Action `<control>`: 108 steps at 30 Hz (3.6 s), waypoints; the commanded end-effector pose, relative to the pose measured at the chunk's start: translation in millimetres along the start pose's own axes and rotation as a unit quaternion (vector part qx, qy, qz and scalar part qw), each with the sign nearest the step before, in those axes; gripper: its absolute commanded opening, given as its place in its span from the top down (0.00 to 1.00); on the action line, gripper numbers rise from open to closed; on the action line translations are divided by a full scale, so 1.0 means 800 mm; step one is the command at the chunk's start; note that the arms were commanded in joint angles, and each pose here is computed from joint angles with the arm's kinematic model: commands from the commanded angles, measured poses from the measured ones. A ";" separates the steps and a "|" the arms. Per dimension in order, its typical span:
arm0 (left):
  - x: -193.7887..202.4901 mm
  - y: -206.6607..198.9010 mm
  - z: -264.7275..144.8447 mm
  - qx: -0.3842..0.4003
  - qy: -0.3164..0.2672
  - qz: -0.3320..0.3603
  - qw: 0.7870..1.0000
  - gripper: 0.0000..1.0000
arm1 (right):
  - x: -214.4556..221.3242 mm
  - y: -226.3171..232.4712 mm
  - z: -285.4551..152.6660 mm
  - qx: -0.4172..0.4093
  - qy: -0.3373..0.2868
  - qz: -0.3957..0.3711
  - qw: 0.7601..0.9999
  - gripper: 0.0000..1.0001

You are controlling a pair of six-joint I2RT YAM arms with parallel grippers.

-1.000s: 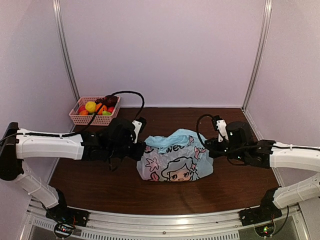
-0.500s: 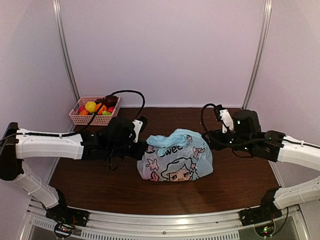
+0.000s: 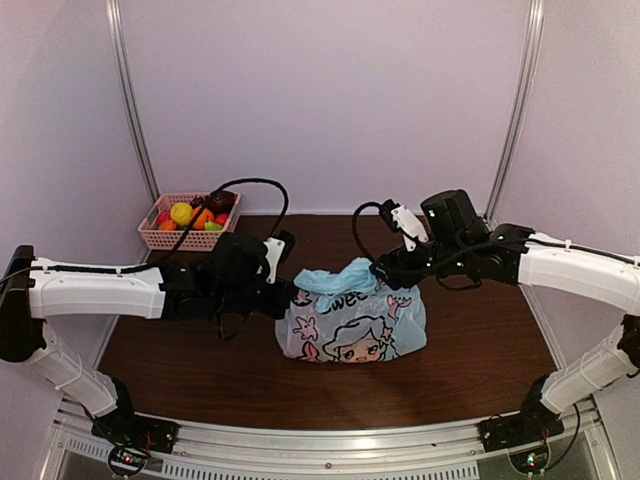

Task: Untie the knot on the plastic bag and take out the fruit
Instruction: Untie the bag handles from the takeout bag.

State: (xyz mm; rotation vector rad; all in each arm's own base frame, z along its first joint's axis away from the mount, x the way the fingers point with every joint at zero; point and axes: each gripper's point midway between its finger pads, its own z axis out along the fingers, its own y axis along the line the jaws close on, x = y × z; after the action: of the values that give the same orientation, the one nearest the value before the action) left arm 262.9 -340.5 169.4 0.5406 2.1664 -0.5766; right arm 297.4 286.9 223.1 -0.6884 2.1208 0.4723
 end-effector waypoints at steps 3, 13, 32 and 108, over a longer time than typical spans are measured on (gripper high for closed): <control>-0.027 -0.010 0.000 0.015 -0.030 -0.016 0.999 1.00 | -0.007 0.014 0.015 -0.031 0.005 -0.021 0.999 0.35; -0.028 -0.010 -0.002 0.015 -0.028 -0.018 0.999 1.00 | -0.013 0.015 0.029 -0.032 -0.004 -0.026 0.999 0.74; -0.037 0.004 -0.020 0.013 -0.049 -0.055 0.997 1.00 | -0.004 -0.049 0.000 0.094 -0.080 0.074 0.990 1.00; -0.041 -0.073 0.016 0.126 0.026 0.010 0.992 1.00 | 0.021 -0.037 0.023 0.047 -0.083 0.237 0.967 1.00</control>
State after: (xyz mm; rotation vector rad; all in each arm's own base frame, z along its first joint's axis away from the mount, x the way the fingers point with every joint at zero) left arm 256.6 -396.4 204.0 0.7003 2.1715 -0.7719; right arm 309.1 281.6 208.2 -0.1730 2.1327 0.7137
